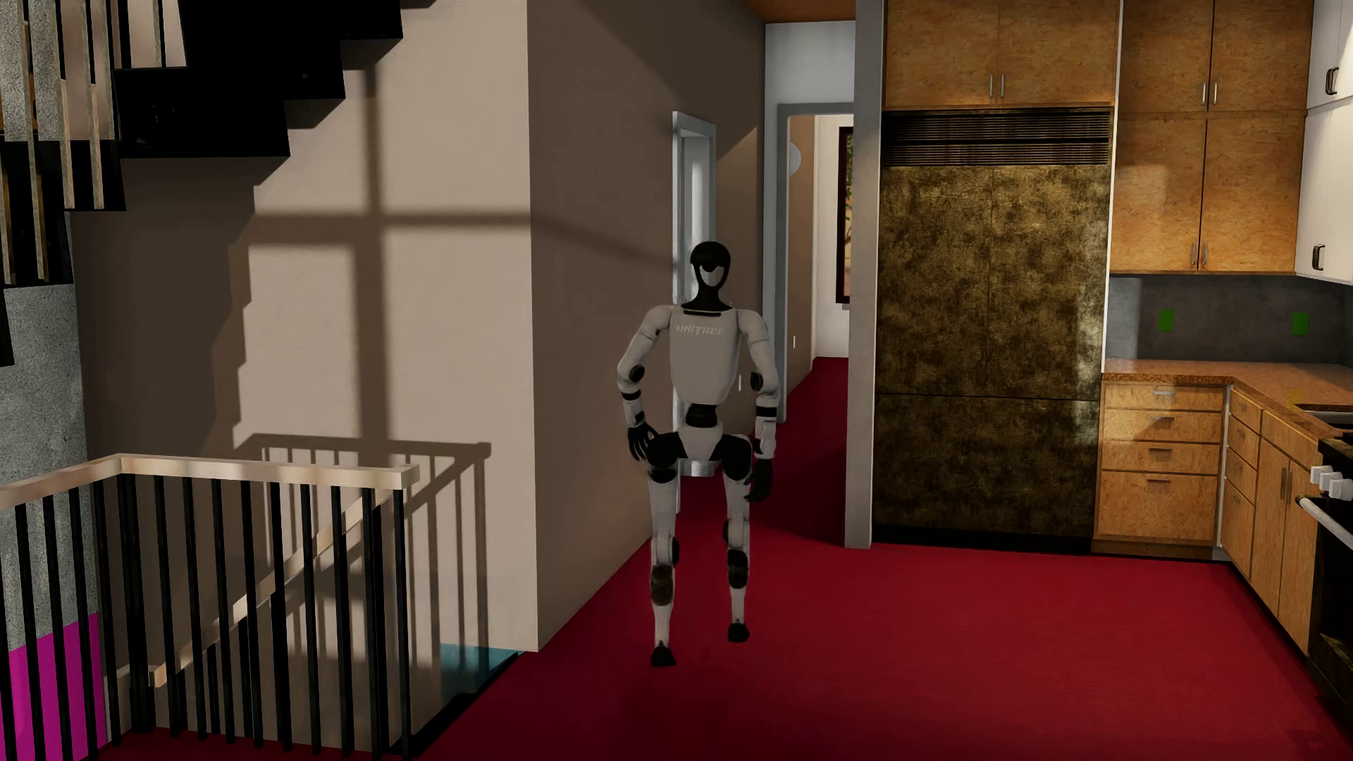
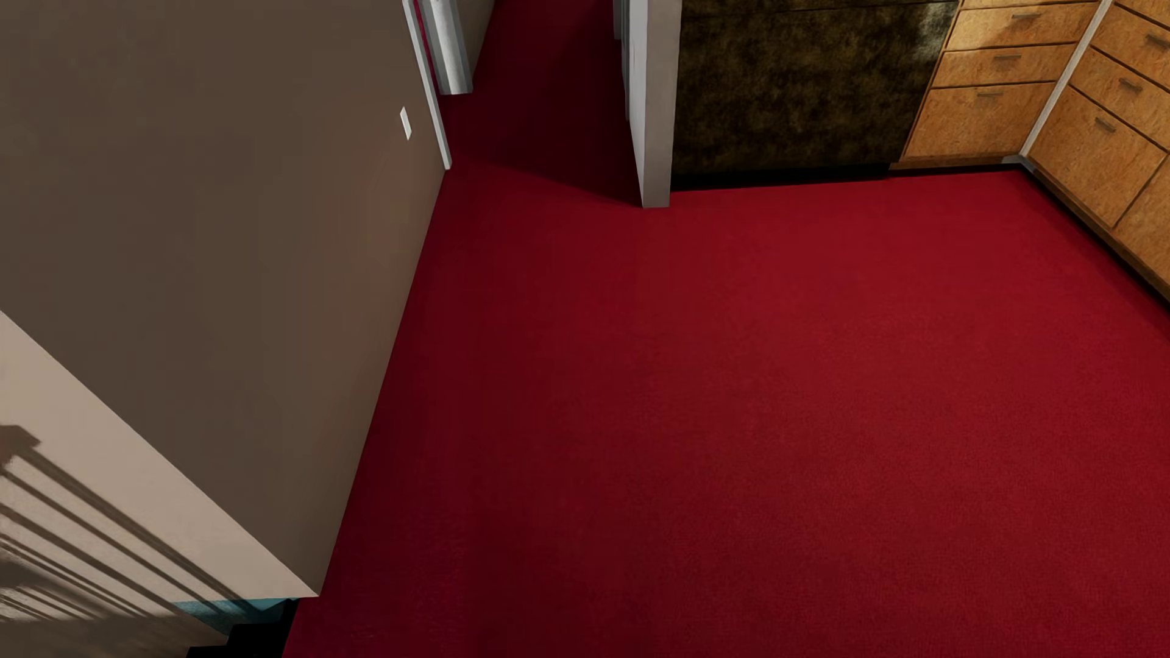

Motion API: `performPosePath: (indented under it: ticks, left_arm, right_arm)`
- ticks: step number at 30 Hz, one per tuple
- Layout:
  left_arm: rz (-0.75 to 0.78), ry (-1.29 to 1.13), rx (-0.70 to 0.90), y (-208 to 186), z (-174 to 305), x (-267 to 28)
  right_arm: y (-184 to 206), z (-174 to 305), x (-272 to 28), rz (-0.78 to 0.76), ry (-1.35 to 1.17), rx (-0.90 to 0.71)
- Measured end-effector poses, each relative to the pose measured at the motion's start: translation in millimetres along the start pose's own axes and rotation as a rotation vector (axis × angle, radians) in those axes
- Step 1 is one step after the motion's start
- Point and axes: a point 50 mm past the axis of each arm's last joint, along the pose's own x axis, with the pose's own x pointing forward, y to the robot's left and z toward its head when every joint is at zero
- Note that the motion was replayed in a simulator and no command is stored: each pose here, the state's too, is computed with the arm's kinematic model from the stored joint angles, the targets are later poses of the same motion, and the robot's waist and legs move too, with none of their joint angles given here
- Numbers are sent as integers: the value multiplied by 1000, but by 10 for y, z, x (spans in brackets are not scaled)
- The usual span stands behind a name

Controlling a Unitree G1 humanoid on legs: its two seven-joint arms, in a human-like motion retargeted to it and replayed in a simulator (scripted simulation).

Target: Approach the door

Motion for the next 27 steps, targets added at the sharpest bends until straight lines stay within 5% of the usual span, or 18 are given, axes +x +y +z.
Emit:
performPosePath:
  ticks: [7, 13, 16, 21, 27]
  left_arm:
    - [-447, 281, 248, -1181, -832, -475]
    - [-556, 353, 207, -1539, -1076, -845]
    - [-531, 318, 207, -1480, -975, -733]
    - [-335, 282, 145, -967, -778, -375]
    - [-22, 80, 55, 1, -176, -6]
  right_arm:
    - [-1053, 503, -108, -313, -203, 250]
    - [-1525, 737, -386, -479, -389, 370]
    - [-1314, 670, -272, -412, -334, 341]
    - [-157, 26, 20, -52, 8, 60]
    - [43, -181, -32, 6, 60, 18]
